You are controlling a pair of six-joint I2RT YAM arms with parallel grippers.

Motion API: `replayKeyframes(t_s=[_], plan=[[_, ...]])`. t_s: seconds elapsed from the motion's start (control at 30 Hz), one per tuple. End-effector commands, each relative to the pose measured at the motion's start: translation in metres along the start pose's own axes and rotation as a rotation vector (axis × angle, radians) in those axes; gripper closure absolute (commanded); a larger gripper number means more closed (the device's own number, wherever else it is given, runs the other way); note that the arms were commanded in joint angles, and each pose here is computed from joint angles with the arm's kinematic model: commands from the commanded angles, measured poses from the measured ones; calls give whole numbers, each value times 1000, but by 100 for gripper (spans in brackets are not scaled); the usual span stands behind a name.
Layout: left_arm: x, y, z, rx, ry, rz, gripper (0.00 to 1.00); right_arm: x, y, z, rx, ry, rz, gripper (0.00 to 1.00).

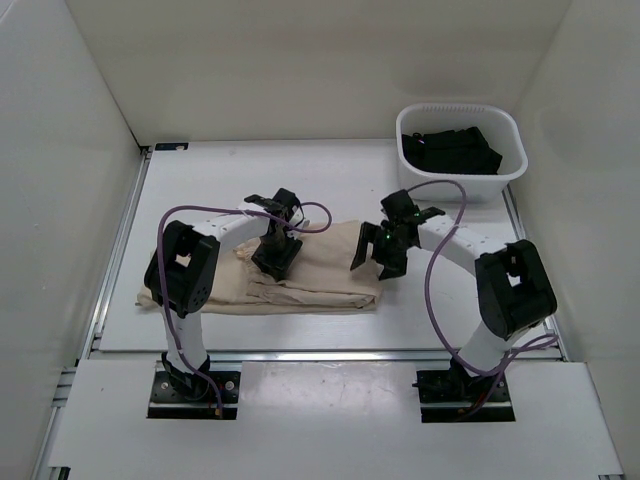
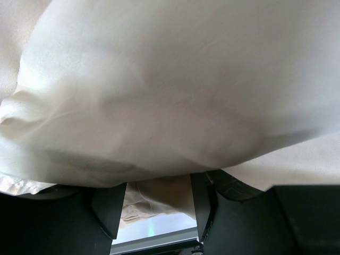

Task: Fold and stack the trousers
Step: Fold the trousers

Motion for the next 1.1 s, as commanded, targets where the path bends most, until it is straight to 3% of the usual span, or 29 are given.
replayKeyframes(t_s=[0.0, 0.17, 0.23, 0.3, 0.47, 0.7, 0.83, 0.97, 1.0, 1.03, 1.07], plan=[[-9, -15, 2, 2, -12, -60, 40, 8, 15, 5, 22, -52, 62, 12], [-7, -10, 5, 2, -28, -39, 40, 23, 27, -15, 14, 27, 46, 17], [-10, -8, 5, 2, -28, -39, 39, 32, 31, -14, 24, -6, 64, 30], [-15, -10, 1, 2, -6, -49, 39, 39, 33, -17, 40, -1, 88, 37], [-16, -5, 2, 2, -13, -29, 39, 31, 37, -47, 44, 168, 70, 15], [-16, -3, 0, 2, -3, -20, 39, 8, 32, -72, 44, 361, 2, 8], [-17, -1, 1, 1, -11, -10, 39, 18, 39, -65, -15, 400, 61, 7], [-19, -2, 0, 1, -2, -11, 39, 59, 46, -33, -16, 159, 149, 24], [-19, -2, 0, 1, -2, -11, 39, 61, 53, -24, 2, 104, 197, 32], [-19, -2, 0, 1, -2, -11, 39, 61, 52, -24, 34, 88, 202, 49], [-23, -3, -2, 2, 7, -26, 39, 62, 52, -28, 62, 93, 200, 59]])
Point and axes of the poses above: each gripper's point midway between its finger pads, its own x axis out along the fingers, its own z axis along the line the jaws close on, y = z × x, the point moved 1 cm from there along -x, back along the fingers, and after that the axes turned 6 degrees about x, right-handed, at the moved point
